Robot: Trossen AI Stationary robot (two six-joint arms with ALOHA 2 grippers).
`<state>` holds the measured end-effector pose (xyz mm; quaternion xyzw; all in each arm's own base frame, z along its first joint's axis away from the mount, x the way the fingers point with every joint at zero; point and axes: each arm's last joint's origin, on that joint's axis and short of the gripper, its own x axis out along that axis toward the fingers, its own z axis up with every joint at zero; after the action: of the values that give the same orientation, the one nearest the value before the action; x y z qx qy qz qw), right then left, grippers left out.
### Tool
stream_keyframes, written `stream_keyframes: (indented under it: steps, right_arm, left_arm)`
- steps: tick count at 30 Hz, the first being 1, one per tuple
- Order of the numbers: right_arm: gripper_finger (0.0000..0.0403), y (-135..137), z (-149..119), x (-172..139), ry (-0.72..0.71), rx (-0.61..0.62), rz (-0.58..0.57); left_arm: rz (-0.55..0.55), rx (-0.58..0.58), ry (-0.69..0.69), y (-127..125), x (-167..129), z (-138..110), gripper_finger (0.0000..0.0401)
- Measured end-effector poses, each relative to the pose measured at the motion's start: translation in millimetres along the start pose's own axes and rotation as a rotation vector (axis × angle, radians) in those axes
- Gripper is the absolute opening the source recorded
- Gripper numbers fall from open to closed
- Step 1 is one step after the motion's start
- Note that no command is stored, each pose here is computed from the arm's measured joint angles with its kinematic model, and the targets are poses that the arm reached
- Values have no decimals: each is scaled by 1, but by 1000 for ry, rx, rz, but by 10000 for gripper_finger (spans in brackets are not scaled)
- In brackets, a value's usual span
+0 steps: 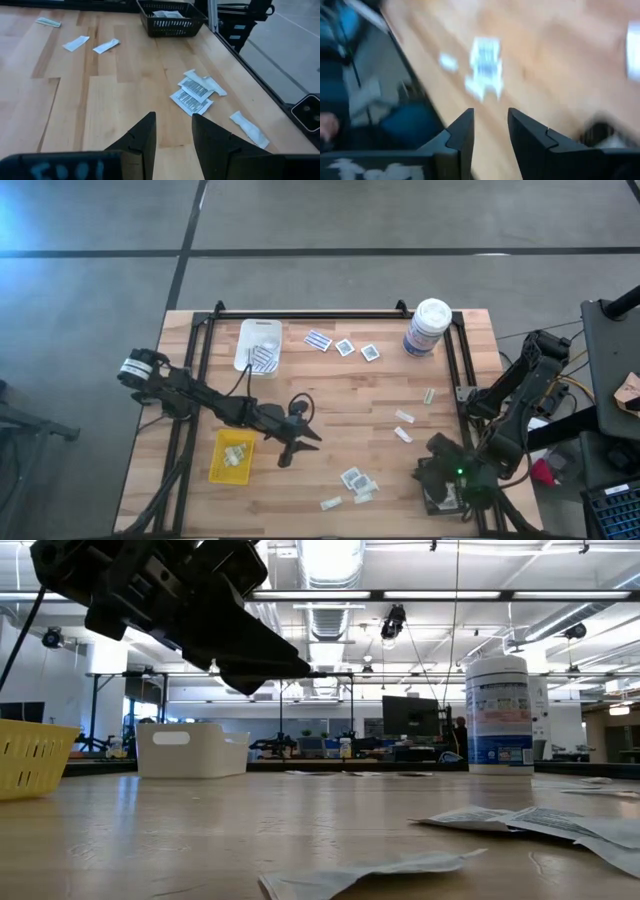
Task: Pick & Place First Aid Supplies
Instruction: Put the green bandage into the yellow bin
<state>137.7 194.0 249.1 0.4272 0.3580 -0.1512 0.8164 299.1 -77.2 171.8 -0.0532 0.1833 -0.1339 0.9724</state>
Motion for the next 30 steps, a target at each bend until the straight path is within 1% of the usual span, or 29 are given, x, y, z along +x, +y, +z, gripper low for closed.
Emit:
stream_keyframes:
  steps: [3, 5, 10, 14, 16, 20, 24, 30]
  right_arm:
    - [110, -1, 4, 1, -150, -48, 21]
    - [108, 0, 7, 4, -198, -67, 20]
    - [108, 7, 11, 20, -227, -99, 18]
    - [112, 13, 16, 39, -249, -212, -8]
    - [111, 13, 20, 45, -261, -244, -37]
    - [103, 9, 34, 55, -289, -273, -114]
    - [95, -3, 53, 62, -292, -269, -248]
    - [87, -25, 77, 68, -137, -201, -446]
  left_arm:
    - [0, -17, 2, 0, 0, 0, 119]
    - [-5, -26, 11, 0, 0, -1, 119]
    - [-9, -54, 61, 0, 0, -6, 119]
    - [1, -78, 109, 1, -1, -10, 119]
    - [5, -94, 126, 1, -1, -12, 119]
    - [8, -128, 131, 1, -1, -13, 119]
    - [8, -131, 131, 1, -1, -13, 119]
    - [10, -131, 140, 1, -1, -13, 119]
